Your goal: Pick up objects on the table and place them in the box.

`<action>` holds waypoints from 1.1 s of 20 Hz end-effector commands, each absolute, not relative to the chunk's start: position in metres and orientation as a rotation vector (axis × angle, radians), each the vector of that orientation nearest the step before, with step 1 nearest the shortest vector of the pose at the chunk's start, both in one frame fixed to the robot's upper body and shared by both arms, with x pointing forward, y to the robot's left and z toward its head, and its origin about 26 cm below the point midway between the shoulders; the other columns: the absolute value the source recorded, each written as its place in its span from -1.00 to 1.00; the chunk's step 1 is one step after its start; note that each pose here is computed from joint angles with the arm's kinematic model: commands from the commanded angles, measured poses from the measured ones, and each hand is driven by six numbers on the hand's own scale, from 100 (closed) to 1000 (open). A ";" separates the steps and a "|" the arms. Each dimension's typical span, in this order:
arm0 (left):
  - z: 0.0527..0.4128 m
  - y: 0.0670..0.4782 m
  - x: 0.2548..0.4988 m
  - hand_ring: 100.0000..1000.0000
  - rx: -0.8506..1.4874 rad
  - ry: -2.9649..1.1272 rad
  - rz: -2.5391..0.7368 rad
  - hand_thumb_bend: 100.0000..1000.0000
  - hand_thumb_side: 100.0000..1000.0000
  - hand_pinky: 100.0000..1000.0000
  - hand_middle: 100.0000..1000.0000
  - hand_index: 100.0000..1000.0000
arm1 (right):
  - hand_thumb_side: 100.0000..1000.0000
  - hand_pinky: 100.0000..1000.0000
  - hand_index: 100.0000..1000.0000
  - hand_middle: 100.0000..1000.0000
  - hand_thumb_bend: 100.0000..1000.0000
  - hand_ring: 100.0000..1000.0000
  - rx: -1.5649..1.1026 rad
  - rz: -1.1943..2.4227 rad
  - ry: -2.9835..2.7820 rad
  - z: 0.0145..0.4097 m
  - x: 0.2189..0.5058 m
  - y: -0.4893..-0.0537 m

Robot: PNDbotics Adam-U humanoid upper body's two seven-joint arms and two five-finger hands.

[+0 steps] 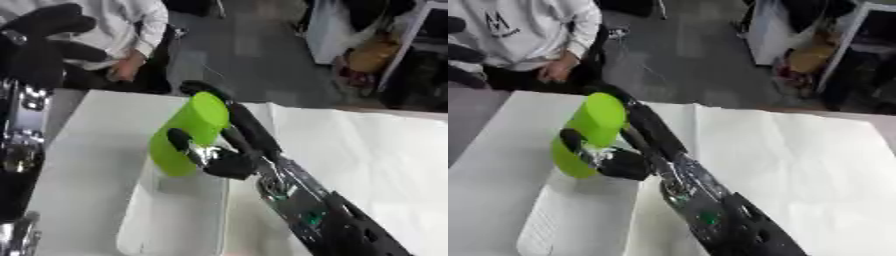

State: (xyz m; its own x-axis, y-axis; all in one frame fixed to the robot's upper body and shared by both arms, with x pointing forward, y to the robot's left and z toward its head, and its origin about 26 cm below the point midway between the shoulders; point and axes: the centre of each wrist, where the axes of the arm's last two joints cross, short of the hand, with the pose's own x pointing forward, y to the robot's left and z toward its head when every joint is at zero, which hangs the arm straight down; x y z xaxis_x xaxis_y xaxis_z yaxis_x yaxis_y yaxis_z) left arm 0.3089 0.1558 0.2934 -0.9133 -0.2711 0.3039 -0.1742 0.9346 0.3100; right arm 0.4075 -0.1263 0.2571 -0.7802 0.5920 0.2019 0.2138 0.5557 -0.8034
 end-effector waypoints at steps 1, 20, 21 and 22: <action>0.299 0.157 0.305 0.16 0.342 -2.770 -0.398 -0.82 0.91 -0.06 0.43 0.68 | 1.00 0.57 0.99 0.99 -0.91 0.91 -0.650 1.136 -2.348 0.262 0.405 -0.125; 0.299 0.158 0.306 0.17 0.349 -2.769 -0.398 -0.82 0.91 -0.06 0.43 0.68 | 1.00 0.75 1.00 1.00 -0.29 1.00 -0.609 1.134 -2.352 0.259 0.406 -0.125; 0.299 0.158 0.306 0.17 0.349 -2.768 -0.398 -0.82 0.91 -0.06 0.43 0.68 | 1.00 0.74 1.00 1.00 -0.30 1.00 -0.602 1.129 -2.355 0.259 0.406 -0.126; 0.299 0.158 0.306 0.17 0.349 -2.768 -0.398 -0.82 0.91 -0.06 0.43 0.68 | 1.00 0.74 1.00 1.00 -0.30 1.00 -0.594 1.120 -2.361 0.259 0.407 -0.126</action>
State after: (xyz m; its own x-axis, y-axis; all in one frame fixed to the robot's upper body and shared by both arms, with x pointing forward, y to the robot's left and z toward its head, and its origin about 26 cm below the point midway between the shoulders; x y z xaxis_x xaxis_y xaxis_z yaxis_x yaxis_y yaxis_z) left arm 0.3090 0.1560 0.2933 -0.9130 -0.2719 0.3041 -0.1749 0.9344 0.3102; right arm 0.4078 -0.1254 0.2533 -0.7930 0.5674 0.2219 0.1769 0.5630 -0.8073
